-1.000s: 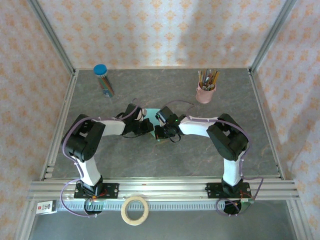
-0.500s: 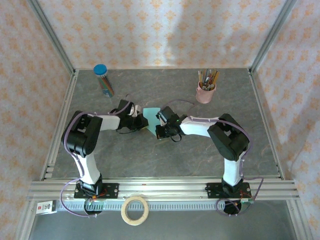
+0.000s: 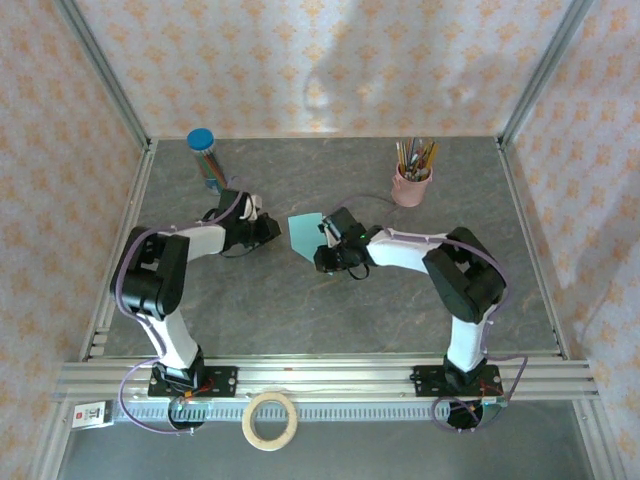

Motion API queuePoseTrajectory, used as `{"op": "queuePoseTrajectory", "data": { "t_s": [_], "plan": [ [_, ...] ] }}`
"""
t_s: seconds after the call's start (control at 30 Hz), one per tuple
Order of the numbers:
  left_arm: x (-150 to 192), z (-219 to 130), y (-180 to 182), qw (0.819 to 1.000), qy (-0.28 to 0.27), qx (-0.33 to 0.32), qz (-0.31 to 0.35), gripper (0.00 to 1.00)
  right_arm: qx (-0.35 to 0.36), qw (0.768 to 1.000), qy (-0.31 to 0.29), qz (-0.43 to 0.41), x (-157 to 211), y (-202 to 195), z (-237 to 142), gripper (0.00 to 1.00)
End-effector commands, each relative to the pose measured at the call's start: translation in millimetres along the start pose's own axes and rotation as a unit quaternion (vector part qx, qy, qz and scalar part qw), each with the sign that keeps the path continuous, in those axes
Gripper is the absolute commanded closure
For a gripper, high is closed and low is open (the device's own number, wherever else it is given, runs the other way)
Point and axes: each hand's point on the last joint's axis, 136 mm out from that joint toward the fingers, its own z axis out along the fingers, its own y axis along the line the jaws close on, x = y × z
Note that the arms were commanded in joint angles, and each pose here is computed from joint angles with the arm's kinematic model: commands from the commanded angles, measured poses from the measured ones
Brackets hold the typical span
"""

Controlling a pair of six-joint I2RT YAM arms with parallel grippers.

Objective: Fold a paper plane with a square sheet of paper (pick it up from the middle)

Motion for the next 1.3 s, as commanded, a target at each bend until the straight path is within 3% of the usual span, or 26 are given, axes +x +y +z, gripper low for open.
{"op": "queuePoseTrajectory", "data": {
  "t_s": [0.0, 0.1, 0.2, 0.5, 0.77, 1.27],
  "plan": [
    [-14, -20, -16, 0.999, -0.036, 0.010, 0.006, 0.80, -0.084, 0.992, -0.082, 0.047, -34, 35, -32, 0.65],
    [-14, -27, -20, 0.999, -0.047, 0.018, 0.001, 0.76, -0.110, 0.984, -0.116, 0.077, -43, 42, -41, 0.55],
    [-9, -31, -23, 0.998, -0.049, 0.032, -0.011, 0.63, -0.107, 0.976, -0.150, 0.120, -48, 35, -47, 0.51],
    [6, -31, -30, 0.995, -0.034, 0.079, -0.049, 0.36, -0.072, 0.970, -0.131, 0.194, -54, 21, -23, 0.54],
    [20, -29, -28, 0.994, -0.027, 0.092, -0.056, 0.01, -0.049, 0.965, -0.099, 0.239, -41, 7, -1, 0.58],
    [48, -14, -43, 0.997, 0.017, 0.075, -0.019, 0.04, -0.035, 0.956, -0.055, 0.285, -11, -19, 21, 0.60]
  ]
}}
